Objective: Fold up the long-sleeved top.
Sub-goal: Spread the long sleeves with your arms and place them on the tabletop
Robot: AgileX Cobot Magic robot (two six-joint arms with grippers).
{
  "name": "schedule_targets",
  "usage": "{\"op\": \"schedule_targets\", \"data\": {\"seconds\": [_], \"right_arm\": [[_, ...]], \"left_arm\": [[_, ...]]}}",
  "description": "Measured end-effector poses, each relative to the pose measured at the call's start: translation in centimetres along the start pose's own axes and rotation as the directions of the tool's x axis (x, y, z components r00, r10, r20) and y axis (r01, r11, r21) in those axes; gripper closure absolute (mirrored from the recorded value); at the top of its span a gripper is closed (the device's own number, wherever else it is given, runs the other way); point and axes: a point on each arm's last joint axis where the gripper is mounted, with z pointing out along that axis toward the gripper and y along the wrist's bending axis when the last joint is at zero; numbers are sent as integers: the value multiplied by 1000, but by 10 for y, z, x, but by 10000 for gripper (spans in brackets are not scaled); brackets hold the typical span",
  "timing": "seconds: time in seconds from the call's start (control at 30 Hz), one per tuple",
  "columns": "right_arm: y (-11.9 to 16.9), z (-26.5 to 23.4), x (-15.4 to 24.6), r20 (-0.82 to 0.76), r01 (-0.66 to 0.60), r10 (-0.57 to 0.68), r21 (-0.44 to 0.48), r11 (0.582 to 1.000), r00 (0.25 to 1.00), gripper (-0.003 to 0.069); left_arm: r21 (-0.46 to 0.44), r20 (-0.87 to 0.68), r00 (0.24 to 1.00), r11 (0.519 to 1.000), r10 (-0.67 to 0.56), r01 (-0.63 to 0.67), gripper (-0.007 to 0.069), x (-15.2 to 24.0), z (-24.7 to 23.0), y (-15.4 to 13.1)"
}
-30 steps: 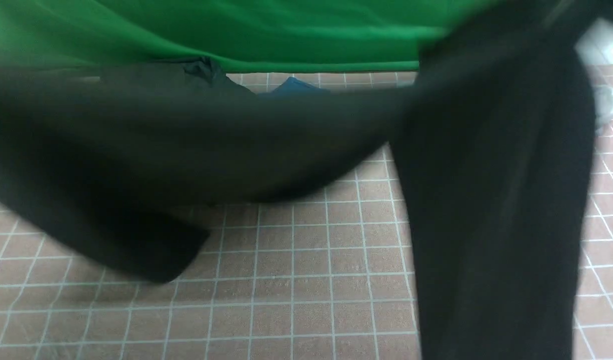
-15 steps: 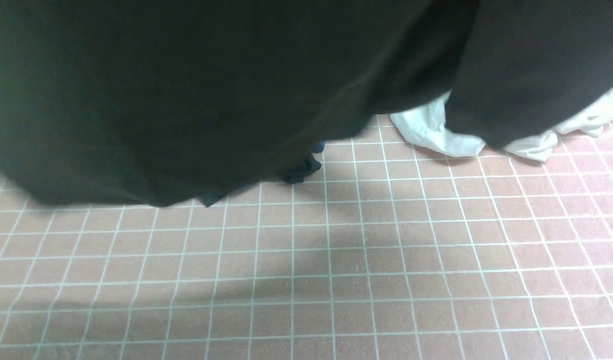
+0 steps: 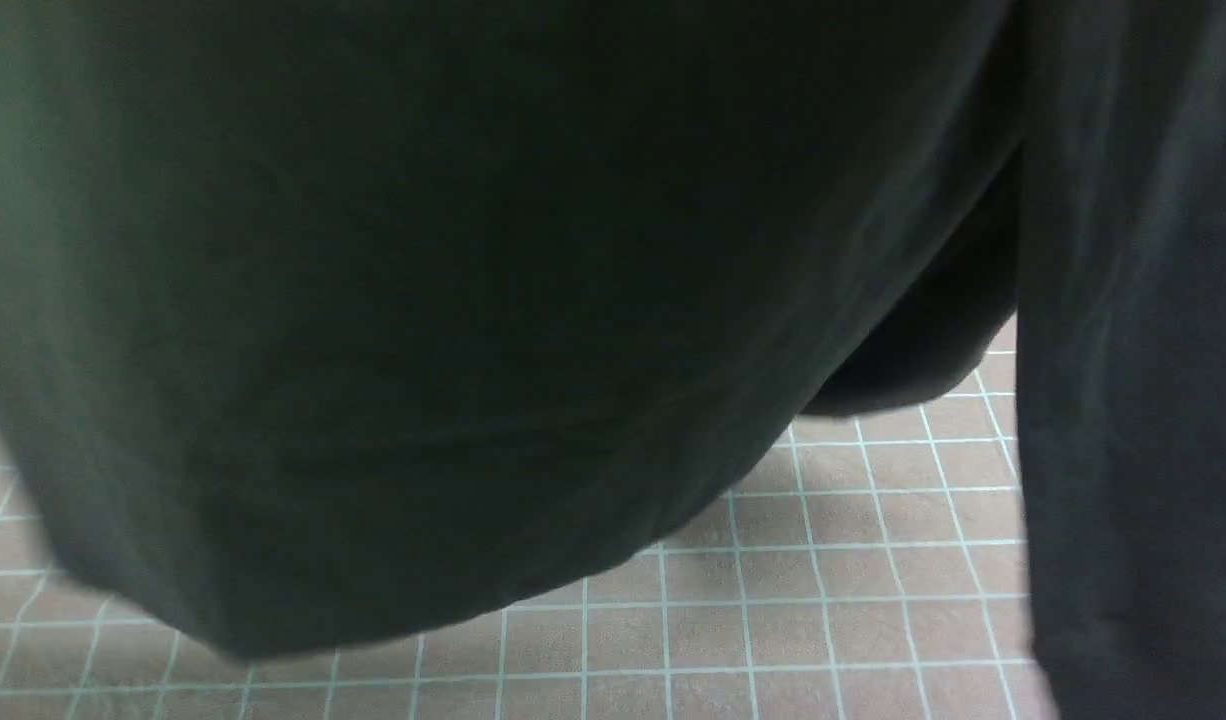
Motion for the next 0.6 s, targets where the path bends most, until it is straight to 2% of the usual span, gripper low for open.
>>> {"op": "schedule_targets", "data": {"seconds": [0.07, 0.1, 0.23, 0.33, 0.37, 0.4, 0.47, 0.53, 0.6], "right_arm": [[2, 38, 4, 25, 11, -11, 4, 1000, 1000, 604], [1, 53, 4, 57, 14, -14, 12, 1000, 998, 604], [-6, 49, -22, 293, 4, -18, 51, 999, 956, 604], [-14, -5, -61, 546, -22, -28, 84, 996, 837, 604], [-14, -10, -63, 560, -22, -31, 87, 996, 828, 604], [-17, -44, -76, 646, -32, -40, 99, 995, 762, 604], [-19, -76, -85, 708, -40, -50, 110, 993, 705, 604], [-20, -96, -87, 728, -43, -57, 118, 992, 683, 604], [-21, -100, -82, 674, -35, -61, 127, 991, 736, 604]], "left_arm": [[-24, 2, 1000, 999, -23, 23, 589, 0, 33, -5], [-83, 34, 999, 995, -43, 45, 589, 3, 49, 0], [-270, 136, 990, 960, -42, 78, 589, 15, 69, 23], [-432, 232, 972, 897, 15, 89, 589, 12, 45, 51], [-448, 246, 969, 889, 21, 94, 589, 10, 41, 54], [-523, 297, 954, 845, 51, 117, 589, 5, 13, 68], [-571, 359, 930, 806, 78, 153, 589, 1, -19, 80], [-587, 384, 920, 790, 80, 176, 589, 0, -43, 85], [-578, 363, 928, 801, 83, 155, 589, 3, -63, 82]]}}
